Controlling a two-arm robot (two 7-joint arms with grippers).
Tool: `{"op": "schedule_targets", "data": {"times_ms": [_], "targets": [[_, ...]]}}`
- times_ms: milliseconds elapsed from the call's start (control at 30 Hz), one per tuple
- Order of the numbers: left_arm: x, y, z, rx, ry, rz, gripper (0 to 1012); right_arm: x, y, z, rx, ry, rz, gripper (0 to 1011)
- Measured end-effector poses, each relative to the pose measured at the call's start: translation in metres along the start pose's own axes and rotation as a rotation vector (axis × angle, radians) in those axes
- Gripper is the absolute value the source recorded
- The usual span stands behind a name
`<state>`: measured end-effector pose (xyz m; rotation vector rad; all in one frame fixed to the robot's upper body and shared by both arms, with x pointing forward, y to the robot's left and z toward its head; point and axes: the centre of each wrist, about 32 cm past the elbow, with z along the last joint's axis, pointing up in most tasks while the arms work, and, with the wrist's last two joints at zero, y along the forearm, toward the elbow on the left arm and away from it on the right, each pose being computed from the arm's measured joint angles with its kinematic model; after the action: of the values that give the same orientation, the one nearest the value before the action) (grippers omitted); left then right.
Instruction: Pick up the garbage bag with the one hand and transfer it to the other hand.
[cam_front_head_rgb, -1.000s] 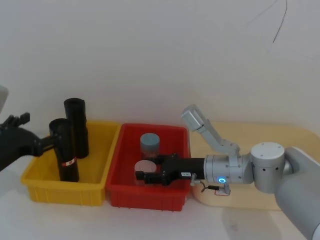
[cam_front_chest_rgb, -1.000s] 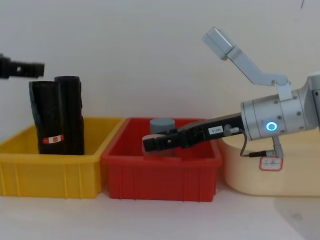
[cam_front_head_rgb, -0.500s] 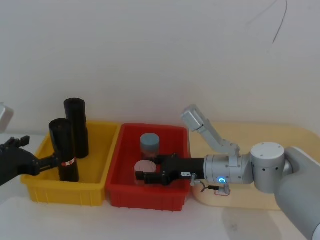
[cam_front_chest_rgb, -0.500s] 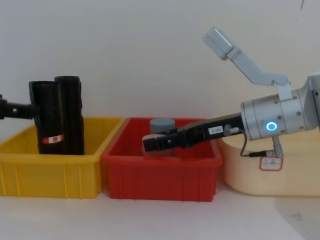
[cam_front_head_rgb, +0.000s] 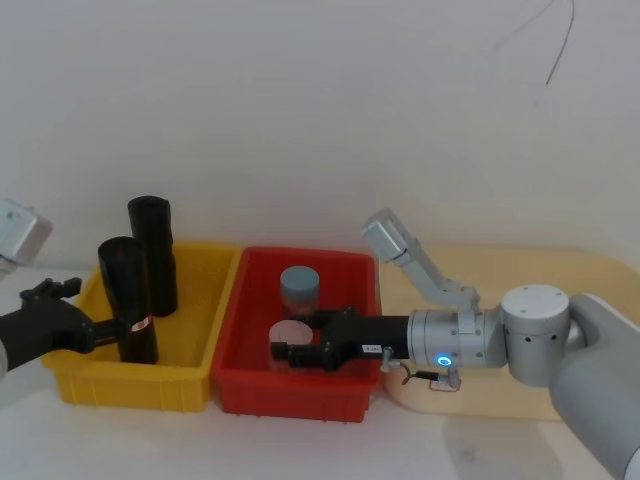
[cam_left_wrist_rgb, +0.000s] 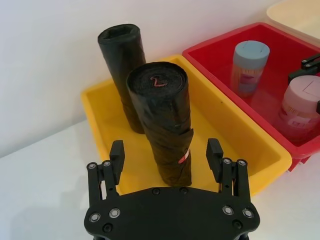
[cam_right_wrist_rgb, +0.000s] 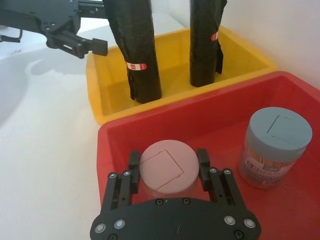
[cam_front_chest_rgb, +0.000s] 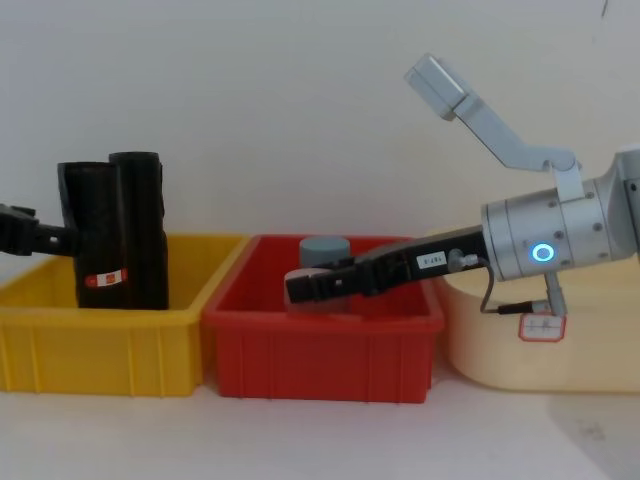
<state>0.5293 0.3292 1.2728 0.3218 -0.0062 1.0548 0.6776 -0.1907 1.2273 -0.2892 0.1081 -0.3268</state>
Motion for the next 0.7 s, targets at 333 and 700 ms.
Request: {"op": "schedule_targets", "data": {"times_ms": [333, 700], "targets": [[0.0080, -0.0130, 0.0006, 0.032, -0.001, -0.007, 1001, 0.000, 0.000, 0.000, 0.000, 0.000, 0.000, 650], [0.0163, -0.0247, -0.0018, 0.075, 0.010, -0.005, 1001, 0.000, 0.000, 0.000, 0.000, 0.000, 0.000, 650]]}}
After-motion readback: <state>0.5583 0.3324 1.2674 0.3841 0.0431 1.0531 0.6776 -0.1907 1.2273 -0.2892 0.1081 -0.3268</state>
